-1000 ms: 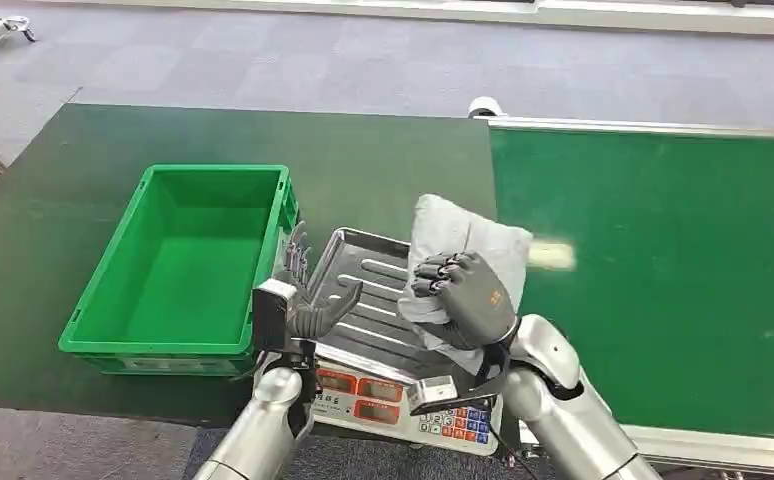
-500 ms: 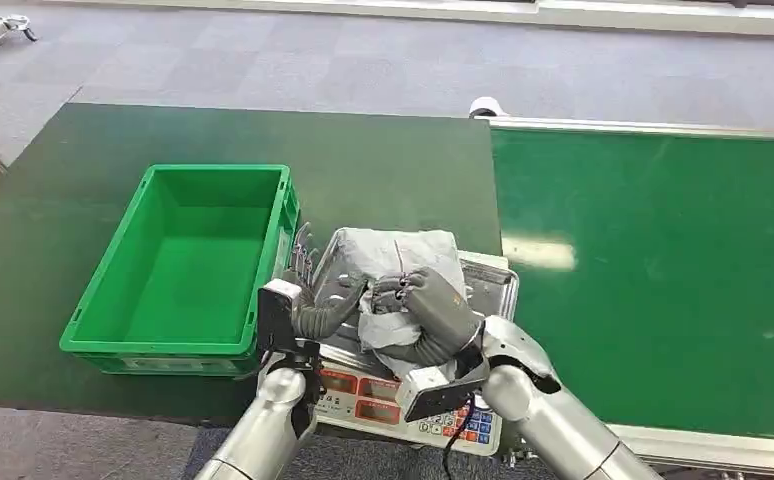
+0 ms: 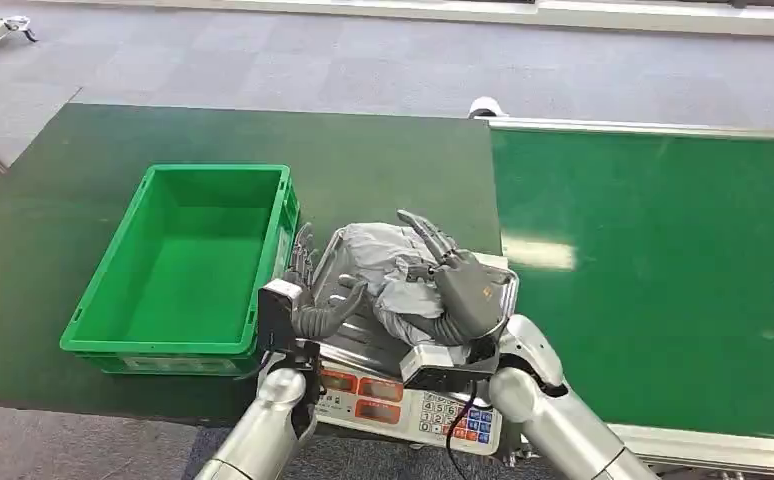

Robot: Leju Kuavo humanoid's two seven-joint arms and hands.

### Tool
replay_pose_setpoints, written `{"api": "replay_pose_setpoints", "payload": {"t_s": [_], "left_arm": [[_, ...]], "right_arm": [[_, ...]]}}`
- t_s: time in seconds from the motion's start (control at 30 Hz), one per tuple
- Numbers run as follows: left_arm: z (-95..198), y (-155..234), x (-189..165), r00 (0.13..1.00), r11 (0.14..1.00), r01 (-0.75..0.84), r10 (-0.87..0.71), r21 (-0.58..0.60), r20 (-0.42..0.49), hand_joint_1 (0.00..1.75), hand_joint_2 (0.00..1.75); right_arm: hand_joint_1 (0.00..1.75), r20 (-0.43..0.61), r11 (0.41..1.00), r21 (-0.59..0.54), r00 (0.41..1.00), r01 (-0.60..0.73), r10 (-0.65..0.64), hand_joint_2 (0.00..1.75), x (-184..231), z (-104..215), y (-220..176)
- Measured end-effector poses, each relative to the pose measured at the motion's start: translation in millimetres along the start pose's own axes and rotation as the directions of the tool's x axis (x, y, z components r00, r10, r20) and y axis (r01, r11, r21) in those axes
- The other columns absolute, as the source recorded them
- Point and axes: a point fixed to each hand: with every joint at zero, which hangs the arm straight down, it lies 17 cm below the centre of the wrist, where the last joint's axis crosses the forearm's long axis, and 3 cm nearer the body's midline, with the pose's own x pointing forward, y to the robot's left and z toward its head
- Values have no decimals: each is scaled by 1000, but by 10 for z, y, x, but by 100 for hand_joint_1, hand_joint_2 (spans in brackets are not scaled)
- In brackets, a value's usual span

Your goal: Moved the parcel from conveyor to table for the left to box.

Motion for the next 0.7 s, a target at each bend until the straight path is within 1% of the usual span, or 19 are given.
{"api": "replay_pose_setpoints", "payload": {"t_s": [0.13, 0.27, 0.37, 0.43, 0.47, 0.5, 0.53, 0.57, 0.6, 0.7], "left_arm": [[5, -25, -10, 1000, 1000, 2, -2, -8, -3, 0, 175], [5, -49, -20, 1000, 1000, 3, -4, -14, -6, 0, 175], [-3, -63, -19, 1000, 1000, 4, -5, -18, -6, 0, 175], [-9, -67, -17, 1000, 1000, 4, -4, -19, -6, 0, 175], [-10, -74, -18, 1000, 1000, 3, -3, -19, -7, 0, 175], [-8, -77, -21, 1000, 1000, 3, -3, -21, -8, 0, 175], [-6, -79, -26, 1000, 1000, 2, -2, -22, -9, 0, 175], [-6, -81, -28, 1000, 1000, 2, -2, -23, -10, 0, 175], [-5, -86, -30, 1000, 1000, 0, -1, -25, -11, 0, 175], [-18, -98, -22, 1000, 1000, -2, 2, -30, -9, 0, 175]], "right_arm": [[0, -24, 994, -86, 997, -70, 68, 175, -133, 27, -264], [0, -45, 980, -160, 992, -121, 115, 175, -225, 120, -516], [0, -68, 975, -178, 990, -134, 123, 175, -312, 157, -638], [0, -88, 978, -165, 990, -124, 111, 175, -385, 190, -660], [0, -92, 982, -161, 992, -100, 86, 175, -409, 207, -662], [0, -91, 986, -158, 995, -49, 35, 175, -420, 224, -658], [0, -94, 988, -149, 995, 28, -42, 175, -432, 238, -640], [0, -95, 988, -141, 993, 57, -71, 175, -435, 243, -619], [0, -101, 988, -102, 987, 117, -127, 175, -442, 259, -540], [0, -154, 974, 35, 964, 224, -216, 175, -490, 341, -266]]}}
